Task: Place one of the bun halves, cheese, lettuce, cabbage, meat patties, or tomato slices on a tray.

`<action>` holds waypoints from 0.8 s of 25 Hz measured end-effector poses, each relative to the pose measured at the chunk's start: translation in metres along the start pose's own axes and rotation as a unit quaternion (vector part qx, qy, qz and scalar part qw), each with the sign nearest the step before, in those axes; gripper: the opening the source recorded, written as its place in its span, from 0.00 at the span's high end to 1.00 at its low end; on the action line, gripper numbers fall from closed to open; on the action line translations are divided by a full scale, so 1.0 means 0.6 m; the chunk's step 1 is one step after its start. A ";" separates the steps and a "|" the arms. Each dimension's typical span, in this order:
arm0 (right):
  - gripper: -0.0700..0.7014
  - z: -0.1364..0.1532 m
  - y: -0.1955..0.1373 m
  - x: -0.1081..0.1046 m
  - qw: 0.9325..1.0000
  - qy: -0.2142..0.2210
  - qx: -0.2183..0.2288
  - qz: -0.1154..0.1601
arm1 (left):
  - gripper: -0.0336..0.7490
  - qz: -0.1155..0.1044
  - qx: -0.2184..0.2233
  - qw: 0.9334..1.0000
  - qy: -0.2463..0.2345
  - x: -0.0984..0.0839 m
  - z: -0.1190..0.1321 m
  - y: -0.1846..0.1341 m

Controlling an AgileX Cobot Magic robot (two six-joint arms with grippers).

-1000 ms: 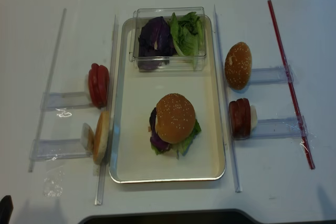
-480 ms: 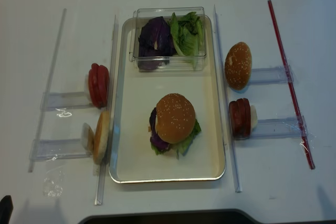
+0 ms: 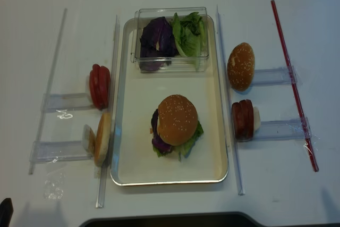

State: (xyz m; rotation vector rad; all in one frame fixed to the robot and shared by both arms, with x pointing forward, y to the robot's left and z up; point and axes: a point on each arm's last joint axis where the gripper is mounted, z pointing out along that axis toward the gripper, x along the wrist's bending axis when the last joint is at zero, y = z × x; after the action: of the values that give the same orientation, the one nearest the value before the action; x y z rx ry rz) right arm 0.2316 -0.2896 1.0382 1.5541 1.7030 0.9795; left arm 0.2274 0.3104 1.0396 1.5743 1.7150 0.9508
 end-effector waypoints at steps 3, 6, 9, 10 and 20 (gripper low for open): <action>0.13 0.000 0.000 0.000 1.000 0.000 0.000 0.000 | 0.36 0.000 0.000 1.000 0.000 0.000 0.000 0.000; 0.13 0.000 0.000 0.000 1.000 0.000 0.000 0.000 | 0.36 0.000 0.000 1.000 0.000 0.000 0.000 0.000; 0.13 0.000 0.000 0.000 1.000 0.000 0.000 0.000 | 0.36 0.000 0.000 1.000 0.000 0.000 0.000 0.000; 0.13 0.000 0.000 0.000 1.000 0.000 0.000 0.000 | 0.36 0.000 0.000 1.000 0.000 0.000 0.000 0.000; 0.16 0.000 0.000 0.000 1.000 0.000 0.000 0.000 | 0.36 0.000 0.000 1.000 0.000 0.000 0.000 0.000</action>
State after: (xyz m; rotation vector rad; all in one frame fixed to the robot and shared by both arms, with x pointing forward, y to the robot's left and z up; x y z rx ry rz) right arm 0.2316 -0.2896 1.0382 1.5541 1.7030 0.9795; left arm 0.2274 0.3104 1.0396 1.5743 1.7150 0.9508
